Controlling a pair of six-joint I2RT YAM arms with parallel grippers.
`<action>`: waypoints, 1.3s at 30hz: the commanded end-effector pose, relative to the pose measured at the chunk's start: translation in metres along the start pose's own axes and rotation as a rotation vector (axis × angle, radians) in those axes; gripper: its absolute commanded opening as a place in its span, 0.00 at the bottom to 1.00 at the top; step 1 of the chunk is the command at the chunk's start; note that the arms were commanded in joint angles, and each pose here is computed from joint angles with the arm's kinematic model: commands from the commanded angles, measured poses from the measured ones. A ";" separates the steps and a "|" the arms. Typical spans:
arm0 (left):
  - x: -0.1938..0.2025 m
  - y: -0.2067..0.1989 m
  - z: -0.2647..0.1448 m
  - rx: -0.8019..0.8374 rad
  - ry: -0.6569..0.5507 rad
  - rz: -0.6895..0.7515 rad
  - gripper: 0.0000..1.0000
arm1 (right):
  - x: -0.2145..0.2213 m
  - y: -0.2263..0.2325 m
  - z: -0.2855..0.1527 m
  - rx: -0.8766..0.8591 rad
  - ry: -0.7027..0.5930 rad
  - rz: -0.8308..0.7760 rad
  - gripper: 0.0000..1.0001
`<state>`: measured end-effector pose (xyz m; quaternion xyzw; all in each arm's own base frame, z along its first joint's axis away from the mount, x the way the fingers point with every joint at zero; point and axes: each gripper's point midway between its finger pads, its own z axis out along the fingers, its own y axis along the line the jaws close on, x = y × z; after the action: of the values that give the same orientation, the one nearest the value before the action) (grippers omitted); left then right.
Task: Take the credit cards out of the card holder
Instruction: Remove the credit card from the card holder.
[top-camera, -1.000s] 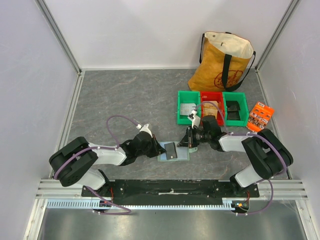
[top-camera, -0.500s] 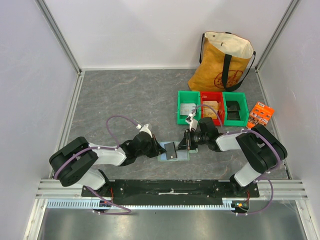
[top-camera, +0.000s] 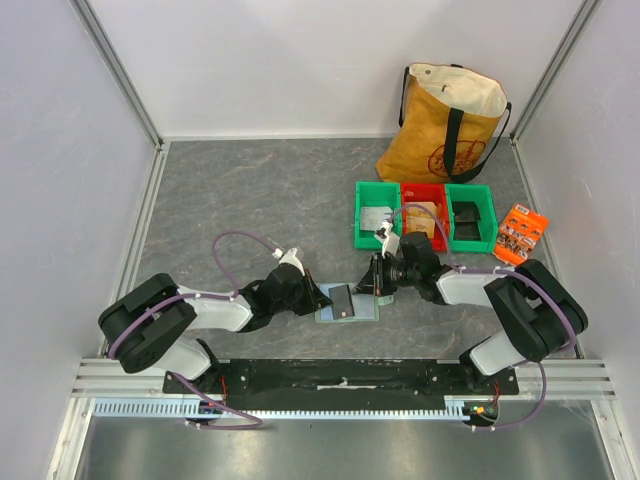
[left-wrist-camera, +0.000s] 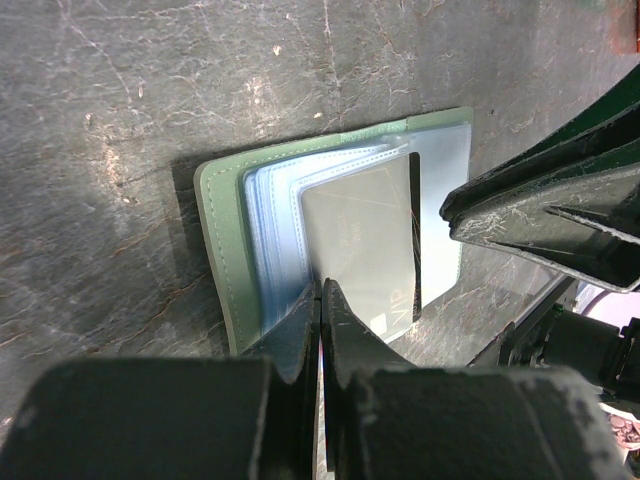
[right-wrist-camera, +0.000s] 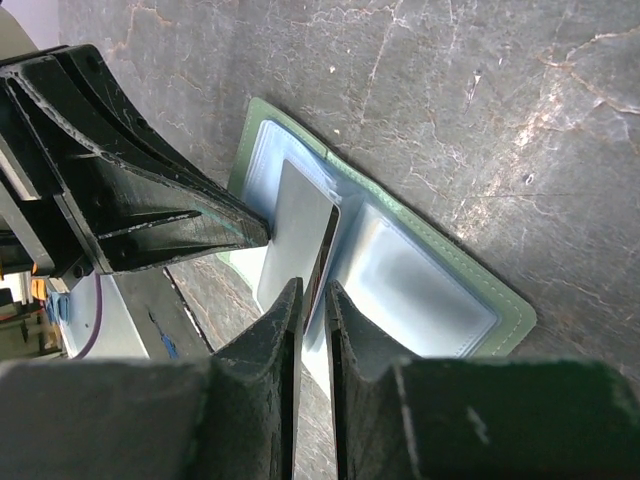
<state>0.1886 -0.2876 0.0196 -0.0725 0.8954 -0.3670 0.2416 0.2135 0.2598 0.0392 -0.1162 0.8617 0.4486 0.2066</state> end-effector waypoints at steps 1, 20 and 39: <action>0.030 0.067 -0.008 -0.222 0.092 0.036 0.02 | -0.003 0.006 0.004 -0.030 0.001 -0.001 0.21; 0.030 0.065 -0.008 -0.217 0.091 0.038 0.02 | 0.019 -0.002 0.016 -0.043 0.084 0.025 0.15; 0.035 0.069 -0.009 -0.219 0.111 0.025 0.02 | 0.019 0.002 0.003 -0.163 0.077 0.091 0.01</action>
<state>0.1877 -0.2869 0.0193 -0.0720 0.8940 -0.3705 0.2413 0.2011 0.2646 0.0261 -0.1071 0.8470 0.4988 0.1491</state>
